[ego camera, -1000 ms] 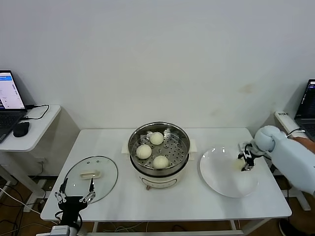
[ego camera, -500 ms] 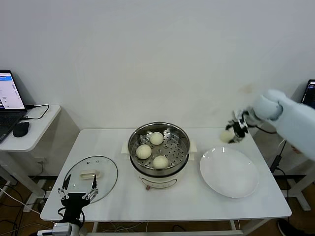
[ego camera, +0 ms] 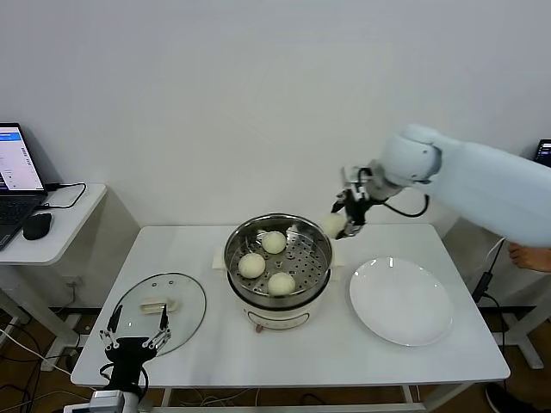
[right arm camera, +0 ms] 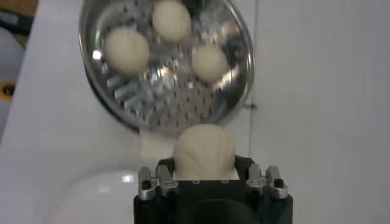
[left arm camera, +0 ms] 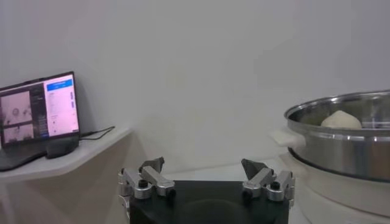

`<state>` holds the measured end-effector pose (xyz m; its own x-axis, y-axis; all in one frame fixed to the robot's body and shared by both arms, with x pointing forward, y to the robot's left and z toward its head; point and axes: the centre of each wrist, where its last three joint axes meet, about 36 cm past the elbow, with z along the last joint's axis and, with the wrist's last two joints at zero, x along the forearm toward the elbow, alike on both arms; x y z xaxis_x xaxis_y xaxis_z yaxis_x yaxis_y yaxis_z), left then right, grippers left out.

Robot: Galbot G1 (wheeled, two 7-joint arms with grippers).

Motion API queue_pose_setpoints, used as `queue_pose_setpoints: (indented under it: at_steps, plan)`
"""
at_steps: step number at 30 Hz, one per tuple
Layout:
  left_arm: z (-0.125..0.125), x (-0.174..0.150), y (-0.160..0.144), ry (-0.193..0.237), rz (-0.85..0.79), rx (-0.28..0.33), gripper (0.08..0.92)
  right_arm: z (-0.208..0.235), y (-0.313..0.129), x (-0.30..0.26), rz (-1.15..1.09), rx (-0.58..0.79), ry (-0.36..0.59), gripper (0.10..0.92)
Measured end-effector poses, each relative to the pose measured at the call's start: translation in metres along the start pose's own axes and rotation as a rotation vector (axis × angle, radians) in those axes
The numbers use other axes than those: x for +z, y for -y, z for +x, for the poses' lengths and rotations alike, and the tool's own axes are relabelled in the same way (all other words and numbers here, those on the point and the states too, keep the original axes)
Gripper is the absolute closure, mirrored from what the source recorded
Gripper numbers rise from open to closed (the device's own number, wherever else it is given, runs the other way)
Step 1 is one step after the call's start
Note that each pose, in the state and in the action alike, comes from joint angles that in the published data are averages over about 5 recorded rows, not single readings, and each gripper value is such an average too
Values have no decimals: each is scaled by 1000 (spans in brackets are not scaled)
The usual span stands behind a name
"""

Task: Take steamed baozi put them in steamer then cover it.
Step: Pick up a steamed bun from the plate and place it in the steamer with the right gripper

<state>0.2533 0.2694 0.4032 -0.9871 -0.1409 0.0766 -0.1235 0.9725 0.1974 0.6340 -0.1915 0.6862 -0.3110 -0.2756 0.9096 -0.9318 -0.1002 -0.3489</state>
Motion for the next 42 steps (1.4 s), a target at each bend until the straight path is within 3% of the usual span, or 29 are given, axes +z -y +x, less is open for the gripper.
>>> queue_pose_setpoints:
  at_steps: [16,29,37,42]
  plan:
    - [-1,0,-1,4,9,-13,177,-87,-13,-39,-80,-63,-46,409]
    - [-2,1,-3,5,10,-15,177,-125,-17,-40,-112,-47,-76,402]
    - [-2,1,-2,6,11,-16,177,-123,-14,-38,-137,-19,-71,233]
    - [-2,0,-2,8,9,-14,177,-107,-13,-35,-155,5,-51,201]
